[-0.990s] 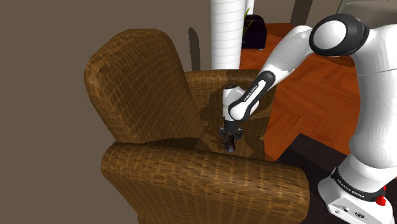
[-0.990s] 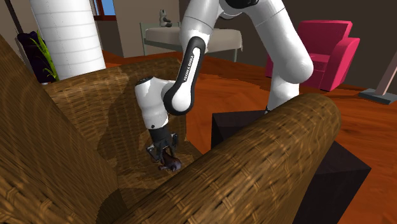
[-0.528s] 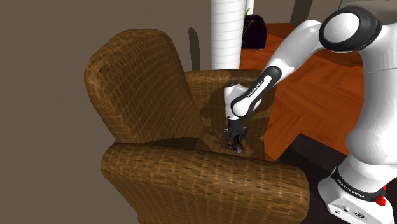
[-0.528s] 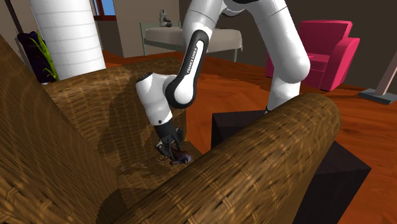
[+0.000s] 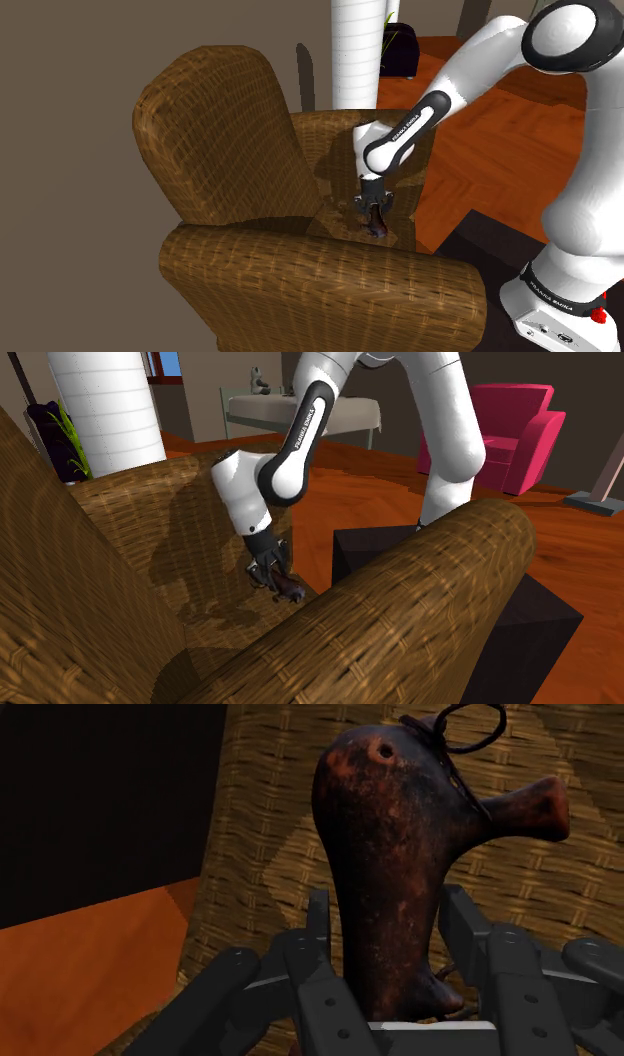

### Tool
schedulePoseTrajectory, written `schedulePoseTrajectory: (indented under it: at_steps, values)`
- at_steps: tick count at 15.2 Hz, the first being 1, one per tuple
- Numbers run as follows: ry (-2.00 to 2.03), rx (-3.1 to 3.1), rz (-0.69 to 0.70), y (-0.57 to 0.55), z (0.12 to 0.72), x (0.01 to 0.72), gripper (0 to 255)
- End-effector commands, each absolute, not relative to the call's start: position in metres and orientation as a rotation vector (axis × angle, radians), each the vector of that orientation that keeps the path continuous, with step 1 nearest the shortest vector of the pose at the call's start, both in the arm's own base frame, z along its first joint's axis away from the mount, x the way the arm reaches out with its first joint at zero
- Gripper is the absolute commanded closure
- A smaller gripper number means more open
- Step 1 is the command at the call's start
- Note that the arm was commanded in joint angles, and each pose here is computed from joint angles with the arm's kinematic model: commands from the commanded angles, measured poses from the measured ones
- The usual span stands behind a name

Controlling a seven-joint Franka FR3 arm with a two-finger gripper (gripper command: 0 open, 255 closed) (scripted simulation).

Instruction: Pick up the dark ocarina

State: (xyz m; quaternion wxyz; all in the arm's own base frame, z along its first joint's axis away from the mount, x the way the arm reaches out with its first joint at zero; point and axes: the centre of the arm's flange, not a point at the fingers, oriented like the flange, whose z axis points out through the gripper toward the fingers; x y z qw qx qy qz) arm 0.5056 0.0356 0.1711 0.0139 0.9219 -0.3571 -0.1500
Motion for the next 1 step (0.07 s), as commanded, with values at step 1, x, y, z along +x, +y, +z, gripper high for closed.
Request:
schedulePoseTrajectory:
  at_steps: [1]
  values:
    - [-1.184, 2.92, -0.301, 0.0238, 0.1915, 0.5279, 255]
